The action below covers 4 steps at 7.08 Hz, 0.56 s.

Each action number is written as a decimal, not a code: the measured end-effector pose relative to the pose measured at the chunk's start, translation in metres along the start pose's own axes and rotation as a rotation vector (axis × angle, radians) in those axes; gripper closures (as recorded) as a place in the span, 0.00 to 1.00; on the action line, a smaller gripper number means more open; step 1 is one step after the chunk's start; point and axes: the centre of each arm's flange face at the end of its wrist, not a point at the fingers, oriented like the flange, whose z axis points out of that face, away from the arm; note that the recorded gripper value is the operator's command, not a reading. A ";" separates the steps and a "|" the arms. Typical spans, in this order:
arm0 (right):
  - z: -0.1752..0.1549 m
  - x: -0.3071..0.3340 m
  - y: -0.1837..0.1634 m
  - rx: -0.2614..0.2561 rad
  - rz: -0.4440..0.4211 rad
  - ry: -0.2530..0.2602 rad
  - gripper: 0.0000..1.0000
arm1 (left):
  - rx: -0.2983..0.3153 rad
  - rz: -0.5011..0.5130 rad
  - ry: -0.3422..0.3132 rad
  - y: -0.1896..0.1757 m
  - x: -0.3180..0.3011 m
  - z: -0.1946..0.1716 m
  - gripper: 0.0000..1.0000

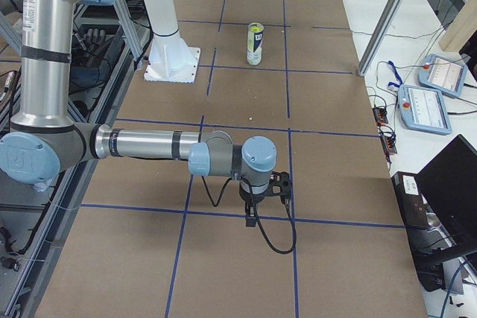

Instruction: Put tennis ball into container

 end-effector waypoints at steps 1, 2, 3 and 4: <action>0.000 0.000 0.000 0.000 0.000 0.000 0.00 | -0.011 0.066 -0.008 -0.013 -0.065 0.000 0.00; 0.000 0.000 0.000 0.000 0.000 0.000 0.00 | -0.024 0.136 -0.029 -0.024 -0.132 0.001 0.00; 0.000 0.000 0.000 0.000 0.000 0.000 0.00 | -0.041 0.198 -0.055 -0.028 -0.197 0.002 0.00; 0.000 0.000 0.000 0.000 0.000 0.000 0.00 | -0.054 0.242 -0.077 -0.024 -0.257 0.005 0.00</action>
